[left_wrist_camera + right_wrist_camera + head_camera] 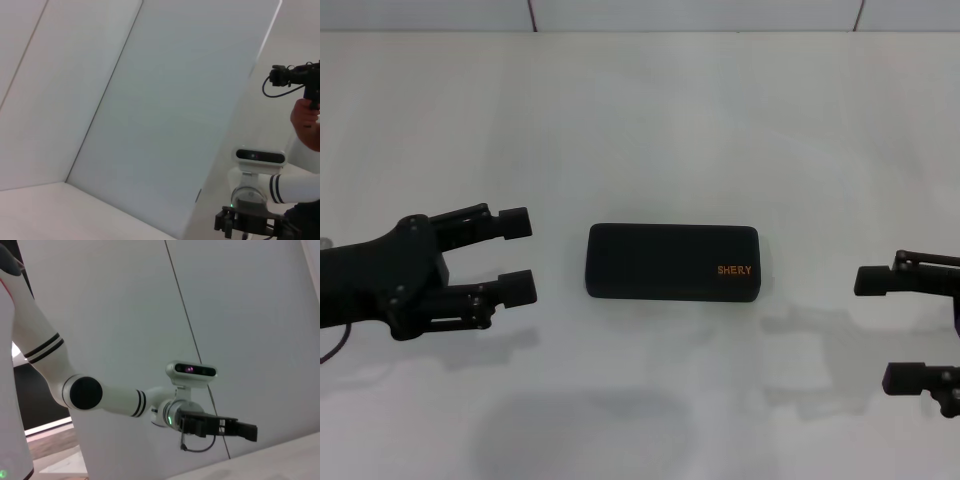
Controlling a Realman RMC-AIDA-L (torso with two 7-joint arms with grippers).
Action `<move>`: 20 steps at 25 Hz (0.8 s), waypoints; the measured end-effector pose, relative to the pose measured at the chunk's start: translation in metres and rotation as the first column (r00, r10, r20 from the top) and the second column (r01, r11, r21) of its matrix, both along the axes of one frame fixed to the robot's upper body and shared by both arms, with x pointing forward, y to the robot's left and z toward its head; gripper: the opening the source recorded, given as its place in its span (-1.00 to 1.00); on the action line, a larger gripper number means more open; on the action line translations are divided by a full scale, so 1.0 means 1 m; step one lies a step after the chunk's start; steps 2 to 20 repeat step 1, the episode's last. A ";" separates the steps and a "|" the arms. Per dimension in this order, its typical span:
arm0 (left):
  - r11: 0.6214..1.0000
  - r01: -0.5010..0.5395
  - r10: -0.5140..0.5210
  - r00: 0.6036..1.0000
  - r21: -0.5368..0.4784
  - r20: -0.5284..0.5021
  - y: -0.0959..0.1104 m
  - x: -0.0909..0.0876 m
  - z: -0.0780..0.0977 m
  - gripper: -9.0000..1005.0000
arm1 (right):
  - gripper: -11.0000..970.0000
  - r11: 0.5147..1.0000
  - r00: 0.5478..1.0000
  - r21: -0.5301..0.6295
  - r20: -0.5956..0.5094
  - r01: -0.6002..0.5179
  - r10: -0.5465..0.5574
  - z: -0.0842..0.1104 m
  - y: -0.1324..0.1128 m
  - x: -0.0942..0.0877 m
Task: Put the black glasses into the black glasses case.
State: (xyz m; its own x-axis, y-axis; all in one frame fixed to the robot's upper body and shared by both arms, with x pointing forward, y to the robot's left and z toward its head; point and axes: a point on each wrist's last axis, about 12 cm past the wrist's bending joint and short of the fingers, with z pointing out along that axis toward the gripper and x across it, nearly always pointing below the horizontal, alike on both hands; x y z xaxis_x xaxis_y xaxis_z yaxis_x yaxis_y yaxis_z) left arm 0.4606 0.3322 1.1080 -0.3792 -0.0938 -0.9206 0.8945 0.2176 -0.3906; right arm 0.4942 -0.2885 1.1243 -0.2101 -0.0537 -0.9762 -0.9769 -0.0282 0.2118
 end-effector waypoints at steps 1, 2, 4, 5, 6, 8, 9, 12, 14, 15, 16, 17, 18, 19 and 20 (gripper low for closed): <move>1.000 0.001 -0.001 1.000 -0.002 0.001 -0.001 0.000 0.000 0.75 | 0.81 1.000 1.000 0.003 0.002 0.000 0.000 0.000 0.000 0.000; 1.000 0.001 -0.001 1.000 -0.002 0.001 -0.001 0.000 0.000 0.75 | 0.81 1.000 1.000 0.003 0.002 0.000 0.000 0.000 0.000 0.000; 1.000 0.001 -0.001 1.000 -0.002 0.001 -0.001 0.000 0.000 0.75 | 0.81 1.000 1.000 0.003 0.002 0.000 0.000 0.000 0.000 0.000; 1.000 0.001 -0.001 1.000 -0.002 0.001 -0.001 0.000 0.000 0.75 | 0.81 1.000 1.000 0.003 0.002 0.000 0.000 0.000 0.000 0.000; 1.000 0.001 -0.001 1.000 -0.002 0.001 -0.001 0.000 0.000 0.75 | 0.81 1.000 1.000 0.003 0.002 0.000 0.000 0.000 0.000 0.000; 1.000 0.001 -0.001 1.000 -0.002 0.001 -0.001 0.000 0.000 0.75 | 0.81 1.000 1.000 0.003 0.002 0.000 0.000 0.000 0.000 0.000; 1.000 0.001 -0.001 1.000 -0.002 0.001 -0.001 0.000 0.000 0.75 | 0.81 1.000 1.000 0.003 0.002 0.000 0.000 0.000 0.000 0.000; 1.000 0.001 -0.001 1.000 -0.002 0.001 -0.001 0.000 0.000 0.75 | 0.81 1.000 1.000 0.003 0.002 0.000 0.000 0.000 0.000 0.000; 1.000 0.001 -0.001 1.000 -0.002 0.001 -0.001 0.000 0.000 0.75 | 0.81 1.000 1.000 0.003 0.002 0.000 0.000 0.000 0.000 0.000; 1.000 0.001 -0.001 1.000 -0.002 0.001 -0.001 0.000 0.000 0.75 | 0.81 1.000 1.000 0.003 0.002 0.000 0.000 0.000 0.000 0.000; 1.000 0.001 -0.001 1.000 -0.002 0.001 -0.001 0.000 0.000 0.75 | 0.81 1.000 1.000 0.003 0.002 0.000 0.000 0.000 0.000 0.000; 1.000 0.001 -0.001 1.000 -0.002 0.001 -0.001 0.000 0.000 0.75 | 0.81 1.000 1.000 0.003 0.002 0.000 0.000 0.000 0.000 0.000; 1.000 0.001 -0.001 1.000 -0.002 0.001 -0.001 0.000 0.000 0.75 | 0.81 1.000 1.000 0.003 0.002 0.000 0.000 0.000 0.000 0.000; 1.000 0.001 -0.001 1.000 -0.002 0.001 -0.001 0.000 0.000 0.75 | 0.81 1.000 1.000 0.003 0.002 0.000 0.000 0.000 0.000 0.000; 1.000 0.001 -0.001 1.000 -0.002 0.001 -0.001 0.000 0.000 0.75 | 0.81 1.000 1.000 0.003 0.002 0.000 0.000 0.000 0.000 0.000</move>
